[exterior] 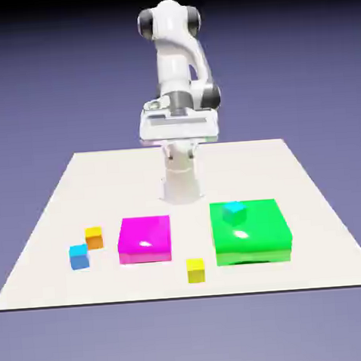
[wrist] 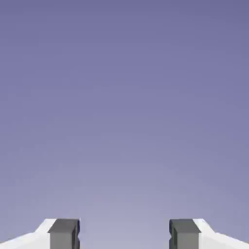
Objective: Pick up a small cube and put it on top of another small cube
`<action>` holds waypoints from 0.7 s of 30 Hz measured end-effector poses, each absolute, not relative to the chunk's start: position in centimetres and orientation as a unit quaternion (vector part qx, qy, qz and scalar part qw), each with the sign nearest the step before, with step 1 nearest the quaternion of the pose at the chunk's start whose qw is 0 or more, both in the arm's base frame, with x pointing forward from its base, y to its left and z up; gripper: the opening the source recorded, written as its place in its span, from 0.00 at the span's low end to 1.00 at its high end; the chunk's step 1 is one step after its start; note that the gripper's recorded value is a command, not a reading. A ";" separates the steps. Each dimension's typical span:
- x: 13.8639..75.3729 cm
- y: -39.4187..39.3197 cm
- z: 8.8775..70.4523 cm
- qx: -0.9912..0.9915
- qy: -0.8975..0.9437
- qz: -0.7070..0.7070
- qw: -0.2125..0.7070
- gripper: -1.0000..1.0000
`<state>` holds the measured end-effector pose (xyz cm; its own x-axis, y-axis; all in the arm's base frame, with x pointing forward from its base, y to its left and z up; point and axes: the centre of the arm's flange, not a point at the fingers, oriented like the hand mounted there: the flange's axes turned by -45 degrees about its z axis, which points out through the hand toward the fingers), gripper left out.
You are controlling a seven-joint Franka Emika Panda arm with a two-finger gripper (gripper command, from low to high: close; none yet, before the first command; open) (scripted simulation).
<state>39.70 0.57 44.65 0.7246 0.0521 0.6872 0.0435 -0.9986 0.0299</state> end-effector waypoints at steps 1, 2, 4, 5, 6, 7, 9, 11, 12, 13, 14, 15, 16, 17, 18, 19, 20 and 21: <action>40.3 0.7 43.7 0.934 0.026 0.355 0.005 0.50; 40.9 0.8 42.6 0.940 0.025 0.340 0.005 0.50; 42.0 0.9 40.5 0.950 0.025 0.310 0.004 0.50; 42.5 1.0 39.4 0.955 0.025 0.295 0.004 0.50; 43.0 1.1 38.3 0.960 0.024 0.280 0.004 0.50; 43.4 1.2 37.1 0.964 0.024 0.264 0.003 0.50; 44.2 1.4 34.7 0.972 0.023 0.233 0.002 0.50; 44.9 1.6 32.3 0.979 0.022 0.202 0.002 0.50; 45.2 1.7 31.0 0.982 0.022 0.187 0.001 0.50; 45.4 1.8 29.7 0.985 0.022 0.171 0.001 0.50; 45.6 1.9 28.4 0.988 0.021 0.155 0.001 0.50; 45.8 1.9 27.1 0.990 0.021 0.140 0.001 0.50; 45.9 2.1 25.8 0.992 0.020 0.124 0.000 0.50; 46.0 2.2 24.4 0.994 0.020 0.108 0.000 0.50; 46.0 2.3 23.1 0.996 0.019 0.092 0.000 0.50; 46.0 2.4 21.7 0.997 0.019 0.076 0.000 0.50; 46.0 2.5 20.4 0.998 0.018 0.060 -0.001 0.50; 45.9 2.5 19.4 0.999 0.018 0.049 -0.001 0.50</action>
